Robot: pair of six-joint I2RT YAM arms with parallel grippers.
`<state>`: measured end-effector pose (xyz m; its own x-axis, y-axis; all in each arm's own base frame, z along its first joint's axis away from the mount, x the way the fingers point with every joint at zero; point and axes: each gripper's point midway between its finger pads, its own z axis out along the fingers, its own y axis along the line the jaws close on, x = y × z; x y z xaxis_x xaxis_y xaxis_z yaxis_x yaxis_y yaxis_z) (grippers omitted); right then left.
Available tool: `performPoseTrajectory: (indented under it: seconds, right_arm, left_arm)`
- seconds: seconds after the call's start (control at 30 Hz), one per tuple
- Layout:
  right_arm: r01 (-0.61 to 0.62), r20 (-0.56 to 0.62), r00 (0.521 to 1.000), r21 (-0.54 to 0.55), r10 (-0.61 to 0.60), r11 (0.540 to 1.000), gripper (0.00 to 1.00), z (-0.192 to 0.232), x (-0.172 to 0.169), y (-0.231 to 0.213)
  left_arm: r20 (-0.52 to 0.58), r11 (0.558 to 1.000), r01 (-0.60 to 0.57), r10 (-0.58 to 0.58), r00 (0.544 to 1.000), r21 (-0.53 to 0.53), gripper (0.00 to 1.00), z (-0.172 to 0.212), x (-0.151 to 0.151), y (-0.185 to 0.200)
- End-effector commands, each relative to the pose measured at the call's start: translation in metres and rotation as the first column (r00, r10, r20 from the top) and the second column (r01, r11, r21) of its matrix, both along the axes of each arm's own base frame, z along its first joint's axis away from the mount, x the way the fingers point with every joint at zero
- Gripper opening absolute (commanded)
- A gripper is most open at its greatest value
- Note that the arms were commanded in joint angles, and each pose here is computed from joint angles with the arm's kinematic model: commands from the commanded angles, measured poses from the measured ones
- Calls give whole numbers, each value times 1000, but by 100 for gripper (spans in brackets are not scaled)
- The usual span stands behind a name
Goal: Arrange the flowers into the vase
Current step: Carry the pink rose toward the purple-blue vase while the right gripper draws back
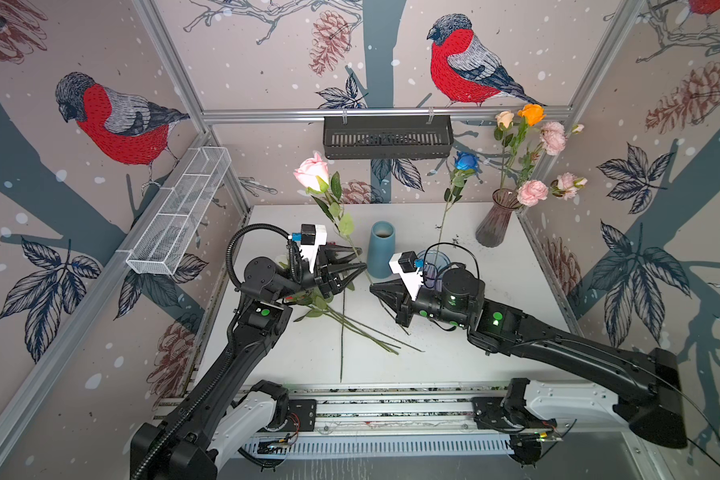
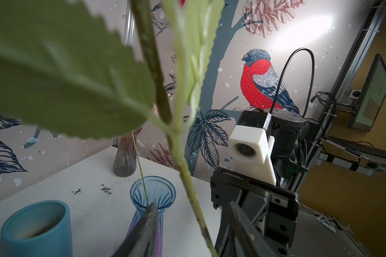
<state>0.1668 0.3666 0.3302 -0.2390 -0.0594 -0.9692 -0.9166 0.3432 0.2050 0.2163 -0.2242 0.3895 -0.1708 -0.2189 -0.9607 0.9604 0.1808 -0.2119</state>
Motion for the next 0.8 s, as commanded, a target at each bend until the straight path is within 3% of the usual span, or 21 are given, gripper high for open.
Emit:
performPoseTrajectory:
  seconds: [0.0, 0.1, 0.27, 0.43, 0.53, 0.77]
  right_arm:
    - [-17, 25, 1000, 41, 16, 999, 5, 14, -2, 2]
    - [-20, 26, 999, 44, 18, 999, 5, 14, -3, 2]
    - [-5, 24, 1000, 40, 4, 999, 7, 13, -1, 2]
    - [49, 15, 999, 27, -50, 998, 51, 11, 7, -6]
    - [93, 17, 995, 15, -94, 996, 56, 12, 9, -19]
    - [344, -10, 939, -8, -344, 939, 48, -2, 24, -94]
  left_arm:
    - [48, 1000, 15, -14, 999, -7, 41, 8, -6, 0]
    - [48, 1000, 11, -11, 999, -6, 30, 8, -5, 0]
    - [53, 1000, 10, -9, 999, -2, 0, 9, -5, 0]
    - [58, 1000, -5, 4, 998, 8, 0, 8, -4, 1]
    - [62, 1000, -15, 14, 998, 12, 0, 7, -4, 1]
    - [63, 998, -56, 54, 997, 26, 0, 2, 3, 2]
